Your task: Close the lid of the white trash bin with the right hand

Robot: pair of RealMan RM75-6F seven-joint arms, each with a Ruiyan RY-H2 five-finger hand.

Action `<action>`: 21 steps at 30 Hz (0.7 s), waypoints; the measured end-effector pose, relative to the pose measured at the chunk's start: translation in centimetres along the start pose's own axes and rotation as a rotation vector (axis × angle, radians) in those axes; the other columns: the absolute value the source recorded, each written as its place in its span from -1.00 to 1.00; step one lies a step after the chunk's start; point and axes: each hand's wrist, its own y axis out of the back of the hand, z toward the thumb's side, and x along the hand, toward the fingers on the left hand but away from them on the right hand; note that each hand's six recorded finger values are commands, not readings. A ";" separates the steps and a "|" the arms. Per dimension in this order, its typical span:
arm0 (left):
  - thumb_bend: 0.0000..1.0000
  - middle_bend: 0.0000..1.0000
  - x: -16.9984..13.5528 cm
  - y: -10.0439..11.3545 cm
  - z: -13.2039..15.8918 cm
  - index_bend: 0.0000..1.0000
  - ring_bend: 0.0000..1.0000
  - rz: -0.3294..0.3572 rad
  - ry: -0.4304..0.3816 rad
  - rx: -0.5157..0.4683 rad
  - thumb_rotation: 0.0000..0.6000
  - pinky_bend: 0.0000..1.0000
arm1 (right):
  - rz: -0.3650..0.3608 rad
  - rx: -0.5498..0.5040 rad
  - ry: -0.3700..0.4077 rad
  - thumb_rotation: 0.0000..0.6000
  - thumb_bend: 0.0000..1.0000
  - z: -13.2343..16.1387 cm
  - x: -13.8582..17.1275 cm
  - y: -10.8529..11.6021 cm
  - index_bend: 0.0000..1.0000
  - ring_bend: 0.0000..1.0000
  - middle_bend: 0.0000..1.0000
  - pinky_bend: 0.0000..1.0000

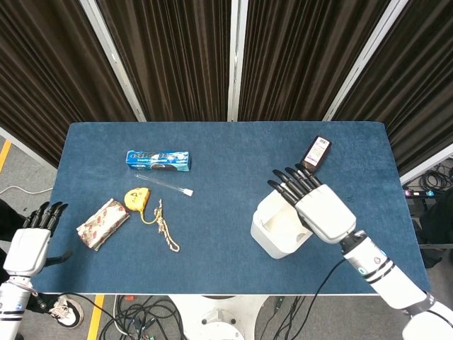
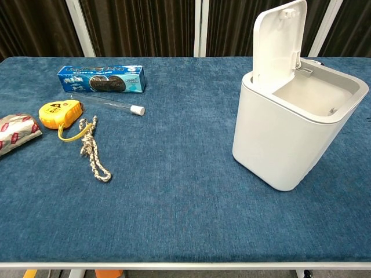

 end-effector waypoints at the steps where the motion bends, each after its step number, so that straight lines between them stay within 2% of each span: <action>1: -1.00 -0.84 0.0 0.0 0.0 -0.82 -0.96 0.000 0.000 -0.001 1.00 -0.69 | 0.010 -0.005 -0.001 1.00 1.00 0.1 -0.2 -0.1 -1.00 -1.00 -1.00 -1.00; 10: -1.00 -0.84 0.1 0.0 -0.3 -0.82 -0.96 0.000 0.004 -0.005 1.00 -0.69 | 0.102 -0.072 0.008 1.00 1.00 1.0 -2.5 -1.2 -1.00 -1.00 -0.91 -1.00; 14: -1.00 -0.84 0.1 -0.1 -0.4 -0.82 -0.96 -0.003 0.006 -0.005 1.00 -0.69 | 0.128 -0.079 0.016 1.00 1.00 1.3 -2.7 -1.7 -1.00 -0.99 -0.84 -0.91; 21: -1.00 -0.84 0.0 0.0 -0.4 -0.82 -0.96 0.000 0.007 -0.005 1.00 -0.69 | 0.157 -0.077 0.019 1.00 1.00 1.5 -2.7 -2.4 -1.00 -0.82 -0.65 -0.75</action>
